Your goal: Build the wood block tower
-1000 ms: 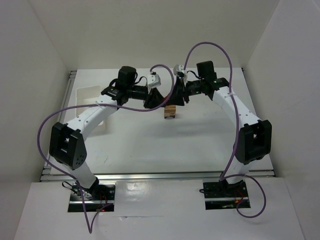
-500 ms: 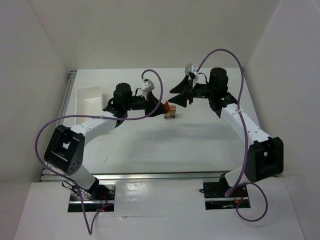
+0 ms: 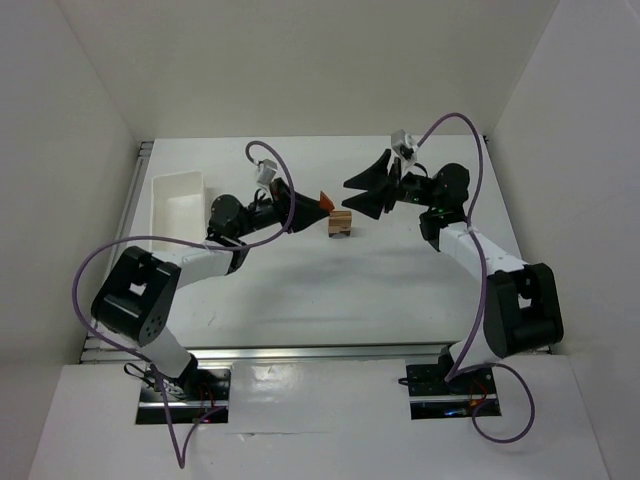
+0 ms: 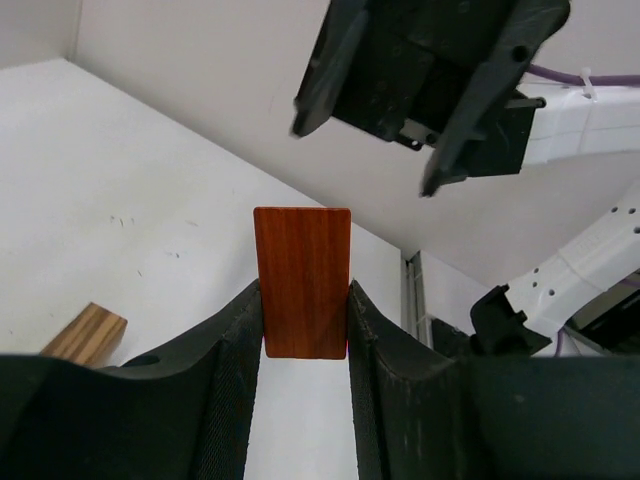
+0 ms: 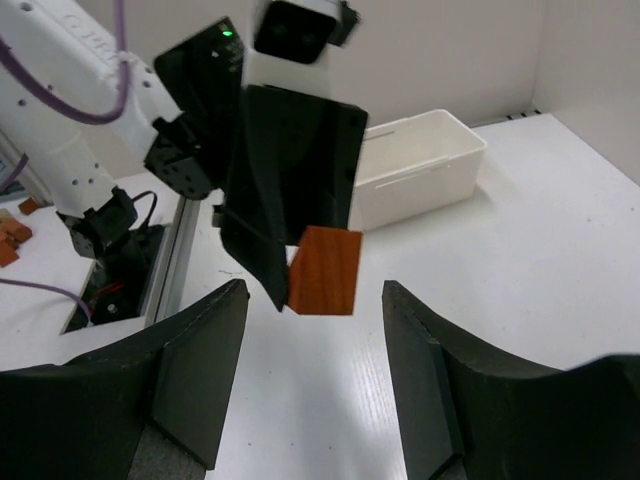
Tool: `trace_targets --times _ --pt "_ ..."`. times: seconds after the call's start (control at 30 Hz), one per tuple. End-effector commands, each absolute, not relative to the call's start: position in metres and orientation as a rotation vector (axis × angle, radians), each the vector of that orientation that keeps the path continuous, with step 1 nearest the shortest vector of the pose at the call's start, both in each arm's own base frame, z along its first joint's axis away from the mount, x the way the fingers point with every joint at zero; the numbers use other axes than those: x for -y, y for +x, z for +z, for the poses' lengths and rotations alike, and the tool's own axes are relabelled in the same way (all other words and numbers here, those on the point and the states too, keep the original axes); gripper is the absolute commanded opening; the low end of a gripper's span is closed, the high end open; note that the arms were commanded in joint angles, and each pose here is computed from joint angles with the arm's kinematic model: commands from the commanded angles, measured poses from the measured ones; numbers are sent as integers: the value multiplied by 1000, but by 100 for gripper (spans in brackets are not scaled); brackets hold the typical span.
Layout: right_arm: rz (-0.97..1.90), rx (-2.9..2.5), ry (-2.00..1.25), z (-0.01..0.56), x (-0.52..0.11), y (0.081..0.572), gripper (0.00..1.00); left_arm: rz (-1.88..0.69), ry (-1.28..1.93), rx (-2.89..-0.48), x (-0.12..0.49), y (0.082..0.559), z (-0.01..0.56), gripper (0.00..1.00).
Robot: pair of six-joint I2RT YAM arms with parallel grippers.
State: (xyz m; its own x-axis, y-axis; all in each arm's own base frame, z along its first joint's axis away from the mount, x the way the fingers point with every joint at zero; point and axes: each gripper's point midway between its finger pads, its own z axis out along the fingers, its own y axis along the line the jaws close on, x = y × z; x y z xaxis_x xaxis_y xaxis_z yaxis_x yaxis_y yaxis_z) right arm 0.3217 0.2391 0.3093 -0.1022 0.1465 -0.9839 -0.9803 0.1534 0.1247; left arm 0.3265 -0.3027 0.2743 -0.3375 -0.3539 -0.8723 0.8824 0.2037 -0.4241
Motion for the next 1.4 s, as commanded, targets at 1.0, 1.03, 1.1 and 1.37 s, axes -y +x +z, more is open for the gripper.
trace_targets --times 1.0,1.03,1.1,1.37 --pt "1570 -1450 -788 298 -268 352 77 -1326 671 -1042 298 317 336 0" --pt "1575 -1439 -803 300 -268 350 77 -1326 671 -1042 298 317 336 0" --pt "1593 -1439 -822 297 -272 346 77 -1328 668 -1051 299 319 332 0" --pt "1592 -1384 -916 296 -272 329 68 -1340 650 -1052 300 324 334 0"
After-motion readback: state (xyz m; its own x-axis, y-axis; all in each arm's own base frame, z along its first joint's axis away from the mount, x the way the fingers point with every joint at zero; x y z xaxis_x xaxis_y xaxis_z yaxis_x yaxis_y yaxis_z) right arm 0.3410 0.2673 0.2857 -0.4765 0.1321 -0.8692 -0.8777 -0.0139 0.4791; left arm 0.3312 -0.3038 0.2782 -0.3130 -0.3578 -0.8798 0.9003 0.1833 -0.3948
